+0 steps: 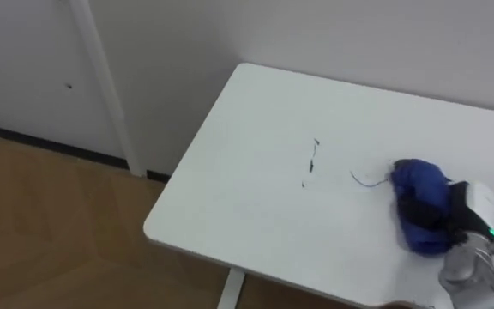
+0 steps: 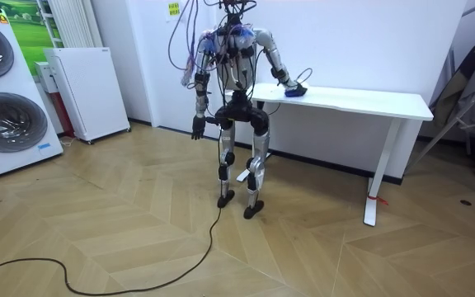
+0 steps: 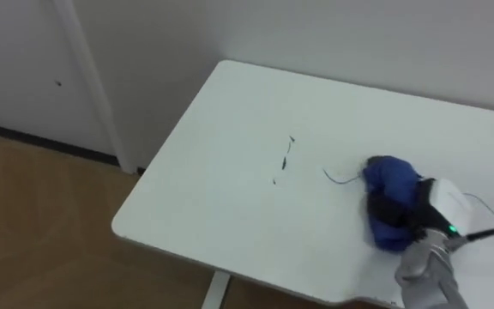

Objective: Wipe table

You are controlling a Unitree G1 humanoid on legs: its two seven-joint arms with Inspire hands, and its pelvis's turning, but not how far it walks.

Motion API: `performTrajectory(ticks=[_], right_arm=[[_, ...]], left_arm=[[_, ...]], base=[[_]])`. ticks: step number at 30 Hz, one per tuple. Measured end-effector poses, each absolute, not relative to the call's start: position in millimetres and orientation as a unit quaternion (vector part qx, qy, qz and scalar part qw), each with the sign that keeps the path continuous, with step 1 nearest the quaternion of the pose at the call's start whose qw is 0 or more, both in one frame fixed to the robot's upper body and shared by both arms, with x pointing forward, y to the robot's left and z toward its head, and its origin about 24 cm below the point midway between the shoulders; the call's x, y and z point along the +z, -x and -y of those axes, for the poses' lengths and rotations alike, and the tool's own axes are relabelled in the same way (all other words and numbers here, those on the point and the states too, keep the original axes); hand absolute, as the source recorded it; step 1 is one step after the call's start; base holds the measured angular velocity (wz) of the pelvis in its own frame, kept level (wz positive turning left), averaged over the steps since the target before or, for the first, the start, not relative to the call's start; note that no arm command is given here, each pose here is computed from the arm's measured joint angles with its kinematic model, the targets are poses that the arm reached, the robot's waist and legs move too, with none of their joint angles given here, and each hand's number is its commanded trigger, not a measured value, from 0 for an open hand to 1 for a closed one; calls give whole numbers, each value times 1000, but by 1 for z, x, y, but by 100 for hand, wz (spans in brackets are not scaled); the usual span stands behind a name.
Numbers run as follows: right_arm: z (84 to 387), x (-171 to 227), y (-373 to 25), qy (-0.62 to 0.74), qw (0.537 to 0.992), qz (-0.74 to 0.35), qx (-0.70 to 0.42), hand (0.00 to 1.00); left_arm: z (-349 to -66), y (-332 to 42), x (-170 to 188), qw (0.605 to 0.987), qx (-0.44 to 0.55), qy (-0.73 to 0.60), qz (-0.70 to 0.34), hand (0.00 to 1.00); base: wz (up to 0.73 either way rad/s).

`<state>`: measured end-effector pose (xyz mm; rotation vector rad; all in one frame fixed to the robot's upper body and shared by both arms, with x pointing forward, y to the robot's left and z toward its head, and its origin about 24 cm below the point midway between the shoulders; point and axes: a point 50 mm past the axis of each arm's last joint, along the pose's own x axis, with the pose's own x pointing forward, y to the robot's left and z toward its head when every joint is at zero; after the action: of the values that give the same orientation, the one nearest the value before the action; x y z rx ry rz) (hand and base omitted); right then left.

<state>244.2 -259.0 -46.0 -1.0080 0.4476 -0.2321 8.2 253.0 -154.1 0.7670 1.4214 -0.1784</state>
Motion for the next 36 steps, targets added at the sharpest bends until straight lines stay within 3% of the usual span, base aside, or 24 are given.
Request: performTrajectory(ticks=[6, 17, 29, 36], right_arm=[[269, -52, -227, 497, 839, -196, -106, 100], [289, -67, -196, 493, 827, -236, -132, 100], [286, -59, -221, 490, 826, -250, -122, 100], [294, -64, -205, 485, 829, -252, -122, 100]], left_arm=[[-255, 17, -152, 671, -81, -339, -654, 0], [-265, 15, -149, 672, -70, -347, -650, 0], [-261, 15, -149, 677, -71, -345, -646, 0], [-264, 26, -147, 665, -65, -343, -660, 0]], base=[[26], [13], [-9], [9]])
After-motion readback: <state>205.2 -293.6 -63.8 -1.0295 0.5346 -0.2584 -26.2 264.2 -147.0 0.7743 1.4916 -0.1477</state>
